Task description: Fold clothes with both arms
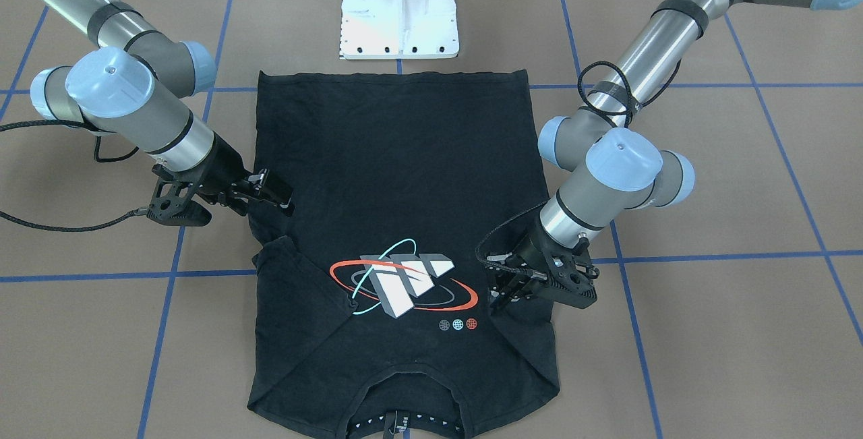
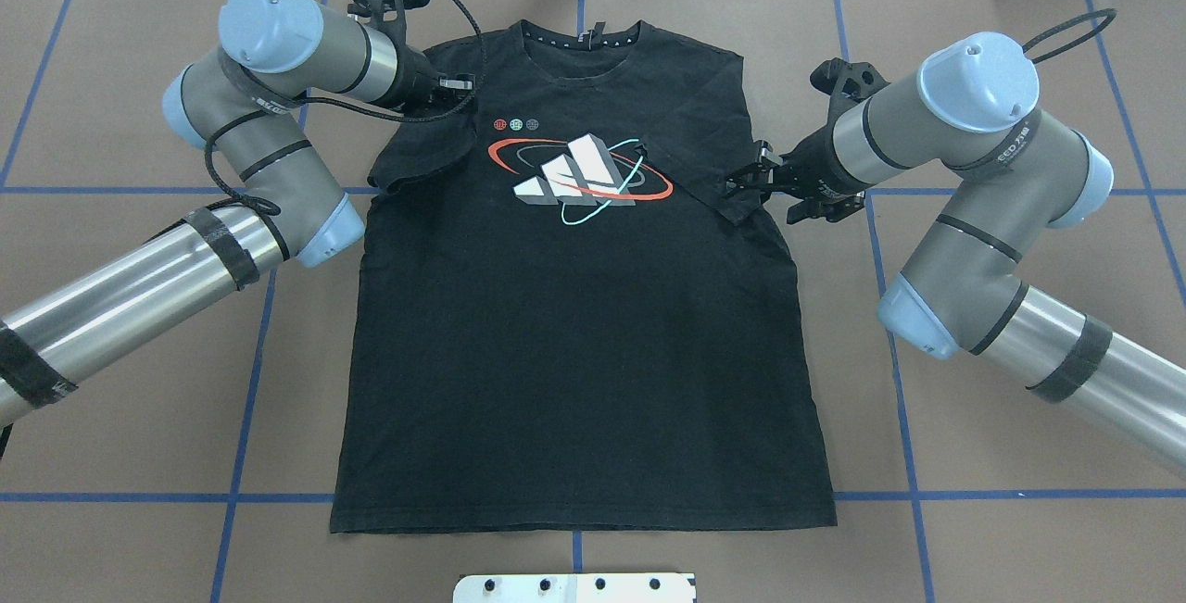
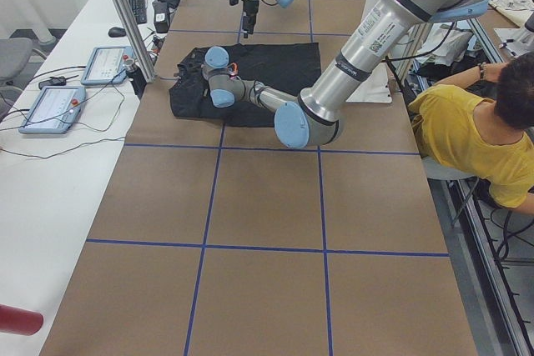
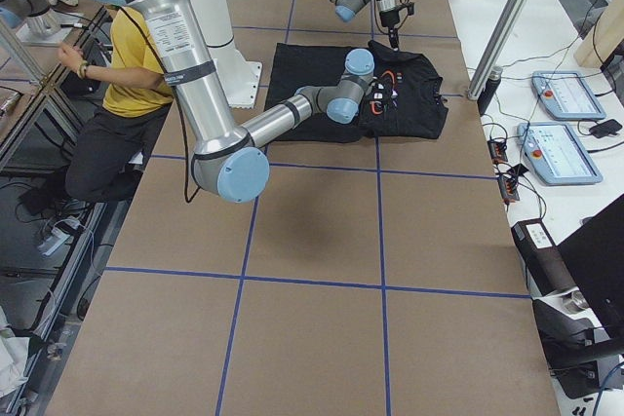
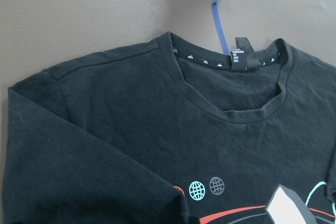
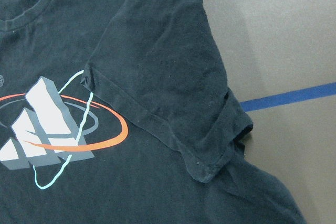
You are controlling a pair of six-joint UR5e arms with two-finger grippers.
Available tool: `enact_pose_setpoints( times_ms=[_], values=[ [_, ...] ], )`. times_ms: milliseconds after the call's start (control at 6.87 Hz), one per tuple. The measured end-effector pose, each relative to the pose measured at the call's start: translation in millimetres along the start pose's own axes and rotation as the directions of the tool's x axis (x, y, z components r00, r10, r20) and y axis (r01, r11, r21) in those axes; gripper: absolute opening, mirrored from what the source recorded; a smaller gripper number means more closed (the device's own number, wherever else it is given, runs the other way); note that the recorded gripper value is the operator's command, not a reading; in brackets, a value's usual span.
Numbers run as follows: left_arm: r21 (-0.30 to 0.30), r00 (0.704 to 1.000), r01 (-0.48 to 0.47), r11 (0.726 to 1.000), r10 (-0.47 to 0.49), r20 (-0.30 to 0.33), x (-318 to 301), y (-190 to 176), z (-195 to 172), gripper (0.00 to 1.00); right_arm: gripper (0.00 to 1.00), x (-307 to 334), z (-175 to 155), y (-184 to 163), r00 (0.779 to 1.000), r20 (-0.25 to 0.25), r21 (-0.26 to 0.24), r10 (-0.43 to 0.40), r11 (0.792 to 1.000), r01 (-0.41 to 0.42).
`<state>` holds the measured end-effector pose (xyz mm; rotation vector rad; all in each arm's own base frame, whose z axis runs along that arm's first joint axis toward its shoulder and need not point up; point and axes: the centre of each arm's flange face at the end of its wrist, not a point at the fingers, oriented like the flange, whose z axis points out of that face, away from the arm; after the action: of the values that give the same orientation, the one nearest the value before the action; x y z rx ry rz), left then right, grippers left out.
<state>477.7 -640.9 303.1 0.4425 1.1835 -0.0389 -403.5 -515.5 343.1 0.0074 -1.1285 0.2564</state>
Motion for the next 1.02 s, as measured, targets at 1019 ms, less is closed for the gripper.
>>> enact_pose_setpoints(
  times_ms=[1019],
  values=[
    [-0.028,0.99,0.031,0.999,-0.035,-0.137,-20,67,-110,0.92,0.99,53,-8,121,0.923,-0.023,0.127,0.383,0.917,-0.377]
  ],
)
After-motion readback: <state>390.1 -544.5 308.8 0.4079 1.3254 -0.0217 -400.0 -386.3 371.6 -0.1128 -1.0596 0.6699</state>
